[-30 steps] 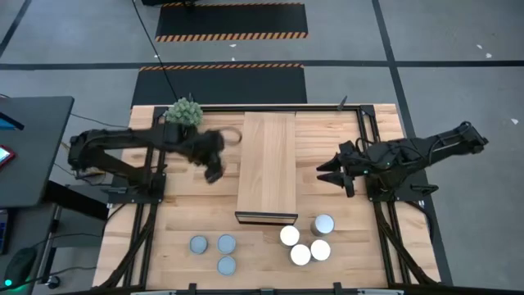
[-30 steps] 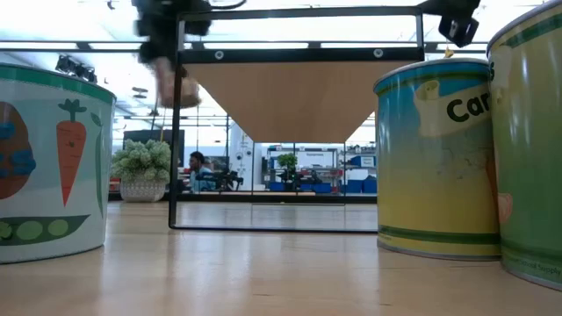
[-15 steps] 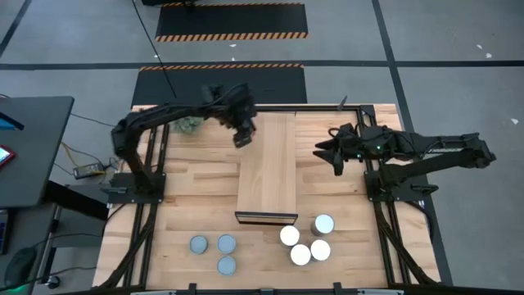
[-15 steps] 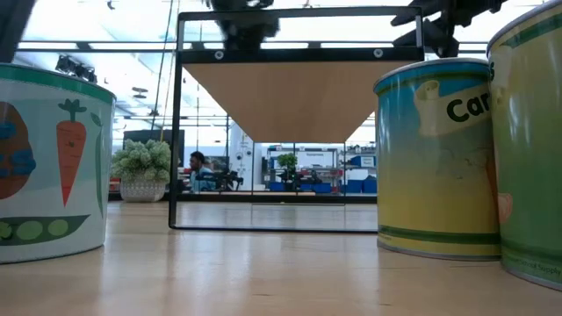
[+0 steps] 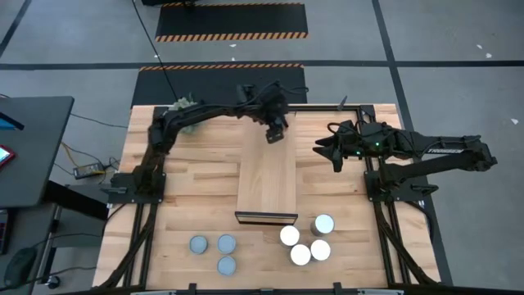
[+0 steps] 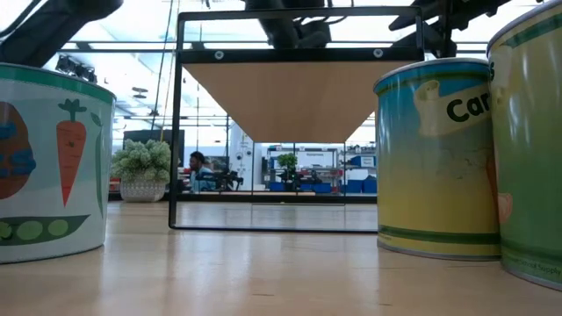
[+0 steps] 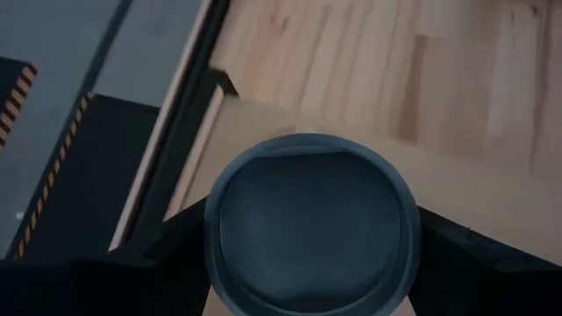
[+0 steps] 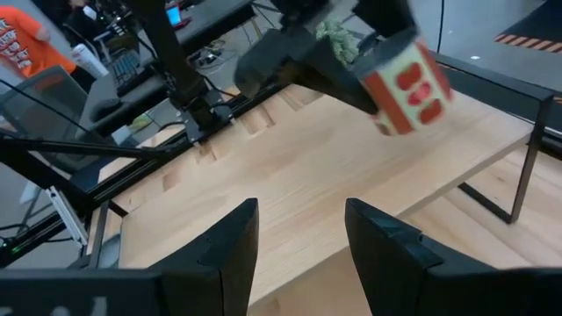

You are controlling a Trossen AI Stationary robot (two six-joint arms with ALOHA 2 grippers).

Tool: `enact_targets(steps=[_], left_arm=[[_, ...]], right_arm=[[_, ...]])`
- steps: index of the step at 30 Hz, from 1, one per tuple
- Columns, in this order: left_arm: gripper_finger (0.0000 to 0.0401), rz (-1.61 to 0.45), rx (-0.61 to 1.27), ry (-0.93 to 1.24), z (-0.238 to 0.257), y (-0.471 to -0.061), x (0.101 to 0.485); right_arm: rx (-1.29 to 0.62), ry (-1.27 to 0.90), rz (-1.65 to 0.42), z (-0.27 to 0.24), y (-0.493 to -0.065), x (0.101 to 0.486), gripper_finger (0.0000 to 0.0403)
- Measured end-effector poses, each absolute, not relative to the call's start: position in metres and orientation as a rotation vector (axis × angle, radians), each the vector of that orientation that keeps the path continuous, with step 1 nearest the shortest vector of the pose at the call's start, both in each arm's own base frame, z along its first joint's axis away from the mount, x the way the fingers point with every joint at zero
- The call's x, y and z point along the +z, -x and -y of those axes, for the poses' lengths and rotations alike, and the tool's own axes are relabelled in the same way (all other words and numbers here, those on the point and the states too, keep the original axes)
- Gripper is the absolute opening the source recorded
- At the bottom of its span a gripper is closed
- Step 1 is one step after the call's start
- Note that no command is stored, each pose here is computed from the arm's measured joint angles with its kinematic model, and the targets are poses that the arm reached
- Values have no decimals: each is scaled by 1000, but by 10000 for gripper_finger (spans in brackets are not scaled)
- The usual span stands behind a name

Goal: Pick and place cans onto a shelf
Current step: Put the small canned diced tomatoes on the shelf

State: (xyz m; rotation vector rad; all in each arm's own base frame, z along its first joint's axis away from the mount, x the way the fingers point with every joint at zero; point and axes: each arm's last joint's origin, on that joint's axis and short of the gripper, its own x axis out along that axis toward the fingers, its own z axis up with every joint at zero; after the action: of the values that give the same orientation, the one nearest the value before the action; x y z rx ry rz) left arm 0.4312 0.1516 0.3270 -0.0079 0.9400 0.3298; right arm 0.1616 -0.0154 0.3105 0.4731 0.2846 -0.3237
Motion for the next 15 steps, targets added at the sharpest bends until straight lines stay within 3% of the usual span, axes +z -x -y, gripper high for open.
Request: enact_targets(steps=[15], left_arm=[[295,-982,378,-49,-156,-445,303]], right_arm=[[-295,-476,-255,13,-163,314,179]])
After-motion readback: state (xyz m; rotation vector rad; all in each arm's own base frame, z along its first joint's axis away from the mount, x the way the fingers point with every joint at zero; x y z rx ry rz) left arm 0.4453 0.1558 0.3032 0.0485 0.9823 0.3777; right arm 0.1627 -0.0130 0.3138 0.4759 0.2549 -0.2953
